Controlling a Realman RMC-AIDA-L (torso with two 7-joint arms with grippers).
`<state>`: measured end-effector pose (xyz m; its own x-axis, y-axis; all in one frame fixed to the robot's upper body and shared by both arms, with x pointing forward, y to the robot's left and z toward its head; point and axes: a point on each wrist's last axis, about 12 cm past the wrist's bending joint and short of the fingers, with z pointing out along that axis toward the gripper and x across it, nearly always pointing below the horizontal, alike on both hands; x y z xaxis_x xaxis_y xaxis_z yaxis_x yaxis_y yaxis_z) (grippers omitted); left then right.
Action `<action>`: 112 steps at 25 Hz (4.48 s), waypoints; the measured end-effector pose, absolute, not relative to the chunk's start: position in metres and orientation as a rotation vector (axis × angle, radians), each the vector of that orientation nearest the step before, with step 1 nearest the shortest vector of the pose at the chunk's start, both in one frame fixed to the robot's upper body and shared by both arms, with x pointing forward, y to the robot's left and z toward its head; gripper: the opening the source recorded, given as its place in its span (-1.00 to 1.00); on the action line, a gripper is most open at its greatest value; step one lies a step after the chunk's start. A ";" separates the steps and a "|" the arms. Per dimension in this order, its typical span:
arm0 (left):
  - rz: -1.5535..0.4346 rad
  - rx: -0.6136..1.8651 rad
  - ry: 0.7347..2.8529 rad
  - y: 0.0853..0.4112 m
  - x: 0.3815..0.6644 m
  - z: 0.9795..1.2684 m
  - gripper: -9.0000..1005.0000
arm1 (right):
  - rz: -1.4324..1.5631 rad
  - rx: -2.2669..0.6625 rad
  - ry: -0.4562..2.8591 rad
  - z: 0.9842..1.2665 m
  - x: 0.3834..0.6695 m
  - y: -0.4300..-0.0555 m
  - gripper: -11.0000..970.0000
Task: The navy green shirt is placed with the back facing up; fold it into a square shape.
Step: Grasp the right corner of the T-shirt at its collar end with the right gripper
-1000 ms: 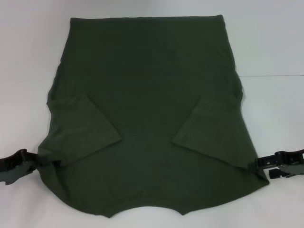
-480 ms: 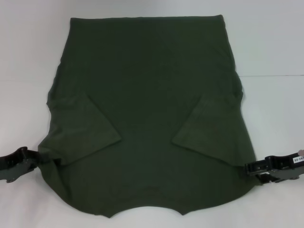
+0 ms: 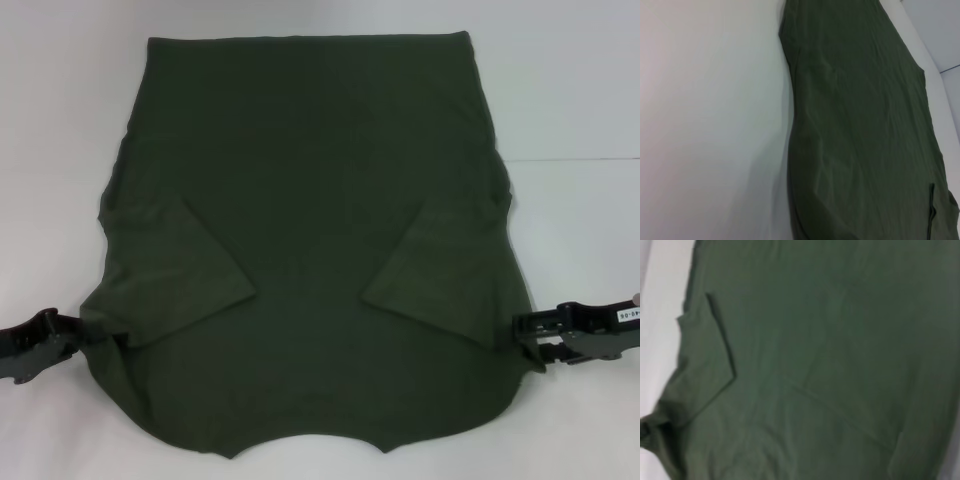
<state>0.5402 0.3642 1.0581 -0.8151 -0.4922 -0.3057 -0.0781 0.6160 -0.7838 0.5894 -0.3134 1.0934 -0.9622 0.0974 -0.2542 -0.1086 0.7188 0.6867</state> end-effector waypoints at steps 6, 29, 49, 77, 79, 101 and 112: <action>-1.102 -0.447 2.340 0.364 0.540 1.058 -0.93 | 1.169 0.004 2.599 1.100 0.589 -0.313 0.86; -1.099 -0.436 2.339 0.364 0.541 1.060 -0.93 | 1.186 -0.019 2.604 1.100 0.594 -0.299 0.86; -1.097 -0.417 2.333 0.364 0.543 1.062 -0.93 | 1.303 -0.052 2.475 1.112 0.607 -0.272 0.86; -1.099 -0.403 2.335 0.363 0.544 1.062 -0.93 | 0.901 -0.114 2.802 1.103 0.596 -0.328 0.86; -1.099 -0.402 2.336 0.362 0.544 1.062 -0.93 | 0.902 -0.117 2.806 1.102 0.595 -0.327 0.86; -1.102 -0.393 2.327 0.361 0.547 1.064 -0.93 | 0.905 -0.080 2.790 1.090 0.592 -0.319 0.85; -1.110 -0.391 2.315 0.360 0.549 1.066 -0.93 | 0.976 -0.009 2.708 1.089 0.597 -0.310 0.85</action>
<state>0.5493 0.3598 1.0657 -0.8133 -0.4703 -0.3426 -0.0275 0.6193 -0.7847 0.5965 -0.3103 1.0895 -0.9655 0.0825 -0.2469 -0.0940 0.7741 0.6260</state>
